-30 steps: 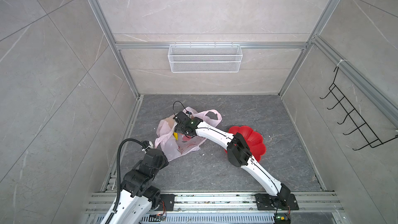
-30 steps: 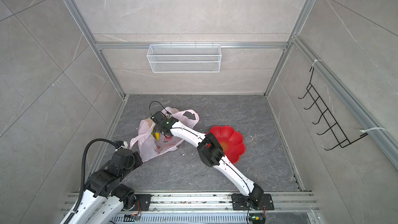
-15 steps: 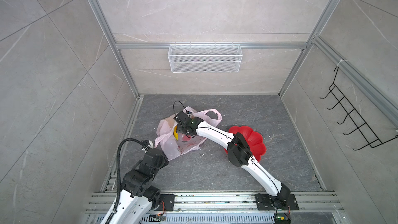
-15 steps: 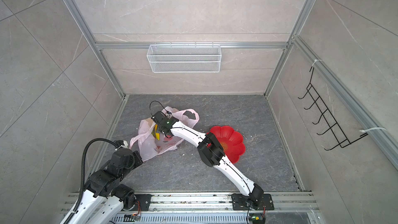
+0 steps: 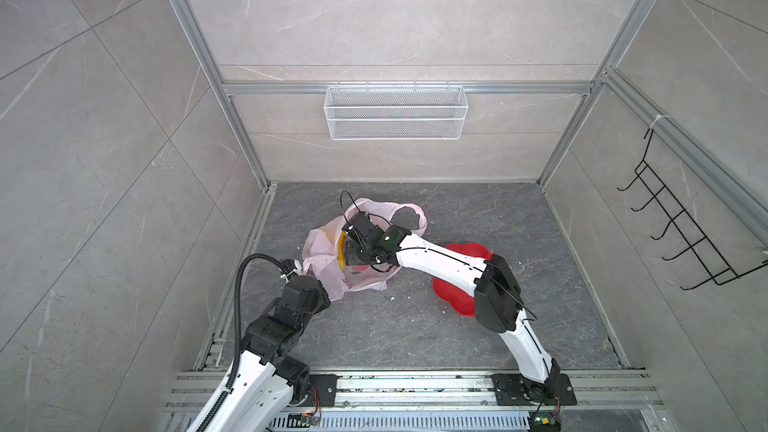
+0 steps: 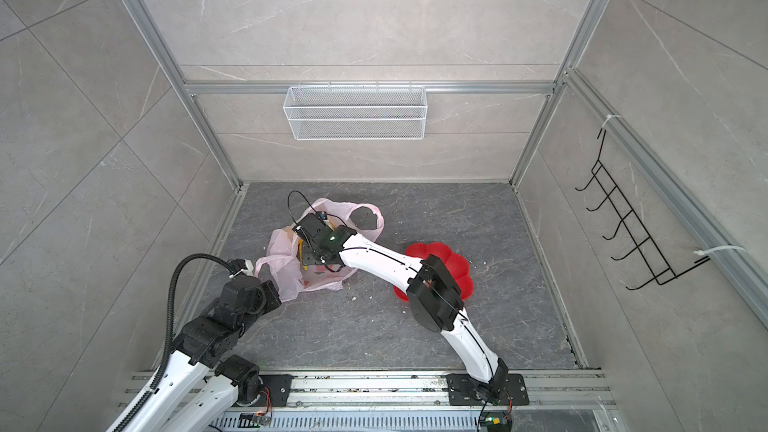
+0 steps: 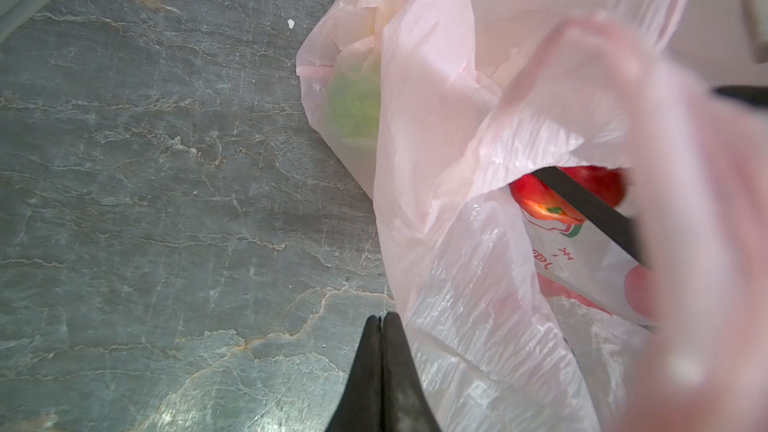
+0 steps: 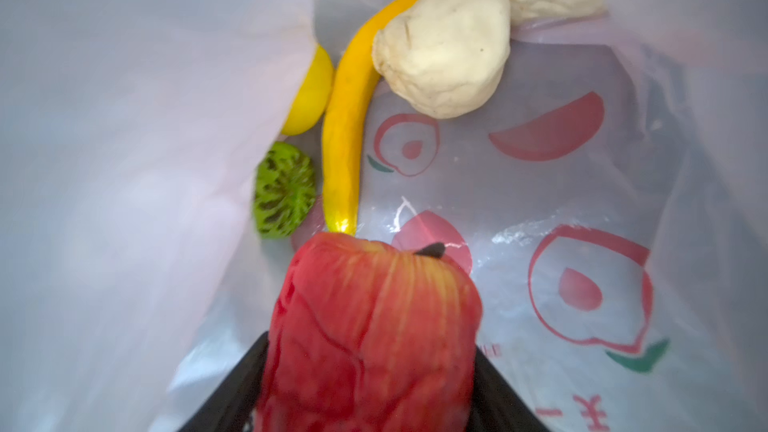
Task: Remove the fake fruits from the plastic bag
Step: 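Lower the right gripper into the bag toward the red apple while the left holds it, then lift the red apple out of the bag with the right gripper toward the plate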
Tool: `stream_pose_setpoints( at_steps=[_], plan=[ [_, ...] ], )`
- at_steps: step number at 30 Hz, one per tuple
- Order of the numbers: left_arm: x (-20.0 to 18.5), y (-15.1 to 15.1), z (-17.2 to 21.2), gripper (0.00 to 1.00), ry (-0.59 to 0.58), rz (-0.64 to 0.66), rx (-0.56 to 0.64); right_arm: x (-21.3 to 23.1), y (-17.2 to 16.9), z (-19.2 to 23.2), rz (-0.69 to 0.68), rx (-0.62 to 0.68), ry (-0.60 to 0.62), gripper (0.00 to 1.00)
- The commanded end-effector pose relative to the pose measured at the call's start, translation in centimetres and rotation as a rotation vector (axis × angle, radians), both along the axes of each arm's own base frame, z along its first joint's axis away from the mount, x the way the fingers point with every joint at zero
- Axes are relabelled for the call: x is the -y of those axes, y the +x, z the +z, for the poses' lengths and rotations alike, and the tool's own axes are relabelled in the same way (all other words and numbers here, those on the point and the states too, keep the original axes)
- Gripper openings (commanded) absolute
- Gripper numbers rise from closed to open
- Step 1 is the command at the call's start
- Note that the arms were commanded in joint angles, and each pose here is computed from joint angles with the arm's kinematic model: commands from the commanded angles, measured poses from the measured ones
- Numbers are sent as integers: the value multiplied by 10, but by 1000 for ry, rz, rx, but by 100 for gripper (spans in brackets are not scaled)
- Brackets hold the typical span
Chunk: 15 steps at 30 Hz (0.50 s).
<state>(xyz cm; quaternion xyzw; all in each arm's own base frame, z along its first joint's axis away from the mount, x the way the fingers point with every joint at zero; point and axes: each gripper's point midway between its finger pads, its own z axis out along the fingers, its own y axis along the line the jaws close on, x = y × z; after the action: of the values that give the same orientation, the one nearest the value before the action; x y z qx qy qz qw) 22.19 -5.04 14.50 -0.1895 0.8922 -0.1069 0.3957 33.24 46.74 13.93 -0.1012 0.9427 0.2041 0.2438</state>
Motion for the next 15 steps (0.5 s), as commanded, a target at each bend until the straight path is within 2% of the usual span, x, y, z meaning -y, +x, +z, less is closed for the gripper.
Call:
stream_pose_setpoints(
  at_steps=[1, 6, 10, 15],
  plan=[
    [10, 18, 29, 0, -20, -26, 101, 11, -17, 35, 56, 51, 22, 35],
    [13, 26, 34, 0, -13, -36, 114, 35, -39, 73, 96, 80, 55, 35],
    [13, 27, 32, 0, -9, -35, 115, 72, -55, 104, 86, 122, 43, 35],
    [13, 30, 34, 0, -5, -31, 124, 140, -66, 129, -1, 195, -60, 35]
  ],
)
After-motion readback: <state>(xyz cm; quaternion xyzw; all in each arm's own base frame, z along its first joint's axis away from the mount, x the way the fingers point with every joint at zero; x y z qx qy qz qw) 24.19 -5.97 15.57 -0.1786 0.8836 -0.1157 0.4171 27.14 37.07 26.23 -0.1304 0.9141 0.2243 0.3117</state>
